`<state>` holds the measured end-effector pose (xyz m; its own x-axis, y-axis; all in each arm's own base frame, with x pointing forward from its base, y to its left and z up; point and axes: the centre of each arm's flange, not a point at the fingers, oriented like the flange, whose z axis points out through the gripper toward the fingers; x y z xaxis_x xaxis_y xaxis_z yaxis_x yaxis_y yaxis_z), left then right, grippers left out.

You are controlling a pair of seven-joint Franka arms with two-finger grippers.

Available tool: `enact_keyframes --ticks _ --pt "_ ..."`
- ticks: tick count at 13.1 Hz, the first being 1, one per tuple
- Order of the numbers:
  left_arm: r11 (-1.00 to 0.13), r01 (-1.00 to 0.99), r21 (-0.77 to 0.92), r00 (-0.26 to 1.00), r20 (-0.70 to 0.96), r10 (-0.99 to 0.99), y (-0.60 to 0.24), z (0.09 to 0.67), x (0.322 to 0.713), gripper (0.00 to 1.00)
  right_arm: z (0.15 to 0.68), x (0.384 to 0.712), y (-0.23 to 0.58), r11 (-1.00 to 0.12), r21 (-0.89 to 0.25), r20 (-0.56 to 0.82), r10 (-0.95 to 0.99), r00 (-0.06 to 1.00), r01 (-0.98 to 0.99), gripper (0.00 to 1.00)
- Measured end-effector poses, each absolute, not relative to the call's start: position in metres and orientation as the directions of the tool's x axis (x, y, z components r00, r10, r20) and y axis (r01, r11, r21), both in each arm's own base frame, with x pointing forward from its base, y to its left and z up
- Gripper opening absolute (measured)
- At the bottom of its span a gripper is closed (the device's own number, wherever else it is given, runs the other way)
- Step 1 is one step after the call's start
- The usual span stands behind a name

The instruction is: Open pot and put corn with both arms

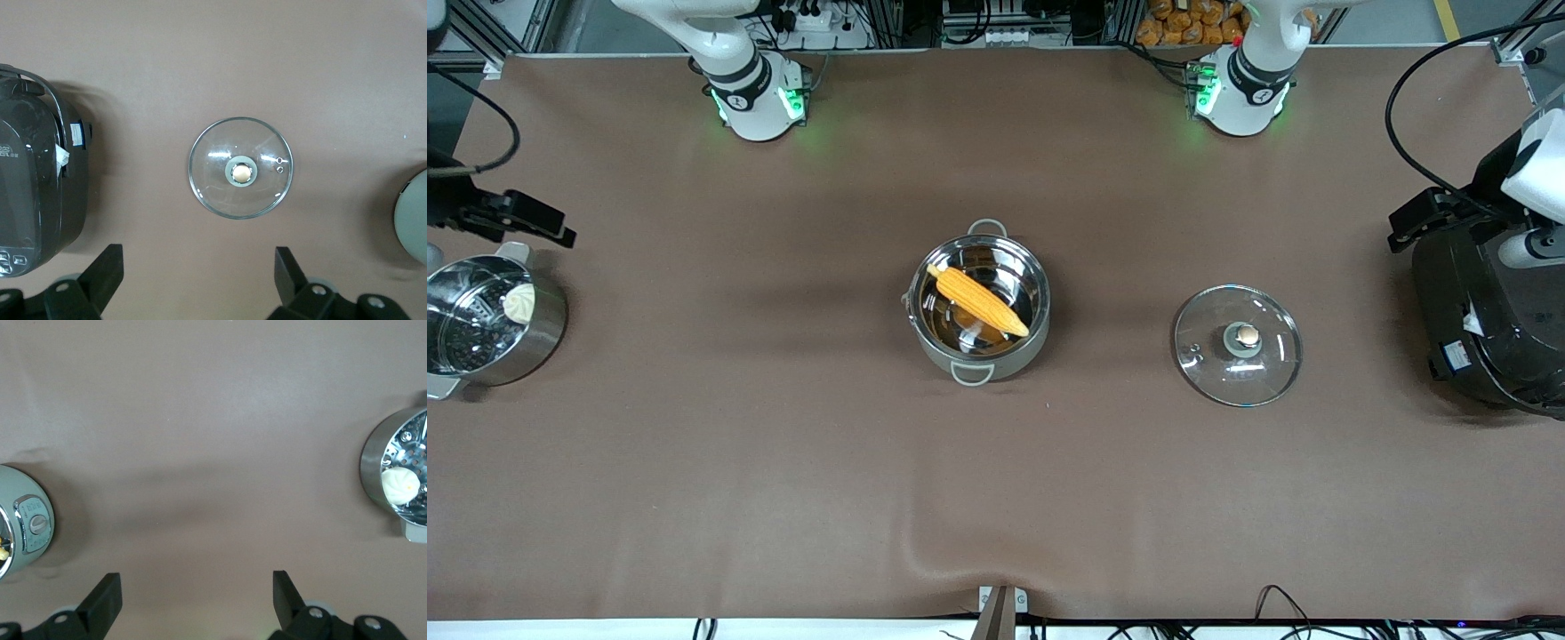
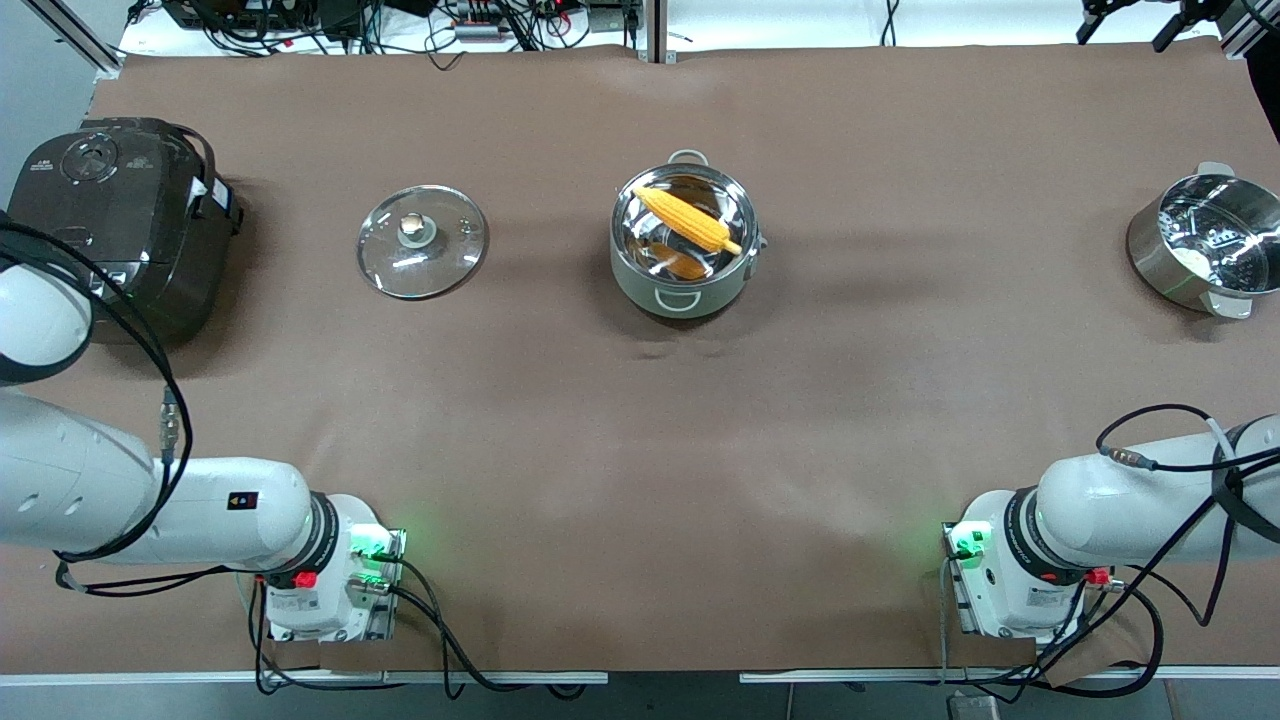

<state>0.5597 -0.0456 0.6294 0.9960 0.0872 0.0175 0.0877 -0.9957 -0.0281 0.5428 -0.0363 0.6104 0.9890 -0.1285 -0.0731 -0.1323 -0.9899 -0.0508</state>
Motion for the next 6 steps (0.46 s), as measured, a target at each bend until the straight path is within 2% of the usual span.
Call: enact_keyframes --ticks 6 --pt "-0.996 0.085 -0.029 0.996 0.01 0.084 -0.0472 0.6257 0.5614 1.0 0.6108 0.5427 -0.0296 -0.99 -0.043 -0.064 -0.129 0.99 -0.132 1.0"
